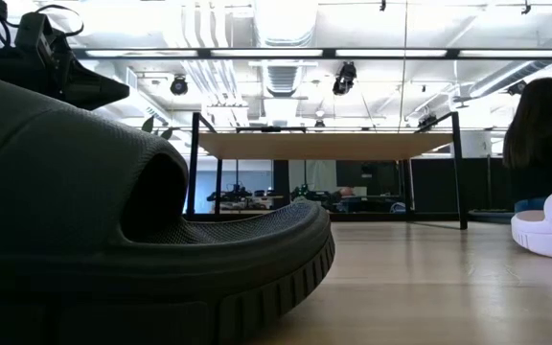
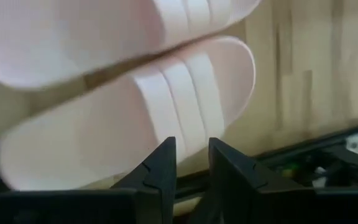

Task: Pick and place slides into the shelf
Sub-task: Put the right pink slipper on the shelf

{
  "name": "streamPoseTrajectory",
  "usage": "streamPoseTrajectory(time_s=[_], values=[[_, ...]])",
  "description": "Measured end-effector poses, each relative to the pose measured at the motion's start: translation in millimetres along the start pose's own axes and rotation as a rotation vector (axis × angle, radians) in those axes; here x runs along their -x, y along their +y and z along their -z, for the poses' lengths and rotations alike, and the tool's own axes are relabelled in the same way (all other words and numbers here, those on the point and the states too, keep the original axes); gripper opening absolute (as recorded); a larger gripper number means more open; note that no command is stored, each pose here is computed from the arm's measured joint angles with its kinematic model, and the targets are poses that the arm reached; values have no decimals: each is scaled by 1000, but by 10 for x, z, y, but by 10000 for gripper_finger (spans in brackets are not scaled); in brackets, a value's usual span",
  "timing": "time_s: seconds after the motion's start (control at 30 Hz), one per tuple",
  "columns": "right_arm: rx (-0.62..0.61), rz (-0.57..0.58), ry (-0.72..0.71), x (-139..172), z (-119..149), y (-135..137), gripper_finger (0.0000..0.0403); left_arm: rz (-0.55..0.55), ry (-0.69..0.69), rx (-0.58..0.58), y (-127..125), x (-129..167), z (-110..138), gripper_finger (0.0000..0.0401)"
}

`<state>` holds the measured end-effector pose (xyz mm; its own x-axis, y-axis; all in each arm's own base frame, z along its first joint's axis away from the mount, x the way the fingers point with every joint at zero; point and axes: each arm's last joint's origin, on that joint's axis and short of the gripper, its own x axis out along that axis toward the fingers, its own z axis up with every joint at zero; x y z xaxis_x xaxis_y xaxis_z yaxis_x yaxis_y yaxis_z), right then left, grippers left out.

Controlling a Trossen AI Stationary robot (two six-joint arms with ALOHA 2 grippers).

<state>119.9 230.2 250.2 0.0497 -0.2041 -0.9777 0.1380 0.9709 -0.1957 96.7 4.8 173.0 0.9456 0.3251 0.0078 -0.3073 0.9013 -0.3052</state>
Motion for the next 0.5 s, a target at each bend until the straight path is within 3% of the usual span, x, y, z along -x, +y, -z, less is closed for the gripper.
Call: streamPoseTrajectory(time_s=[0.2,0.5], values=[[65,125,4,-236,149,428,113,-1,0,0,0,0,0,8],[20,326,30,-544,159,663,219,0,0,0,0,0,1,8]])
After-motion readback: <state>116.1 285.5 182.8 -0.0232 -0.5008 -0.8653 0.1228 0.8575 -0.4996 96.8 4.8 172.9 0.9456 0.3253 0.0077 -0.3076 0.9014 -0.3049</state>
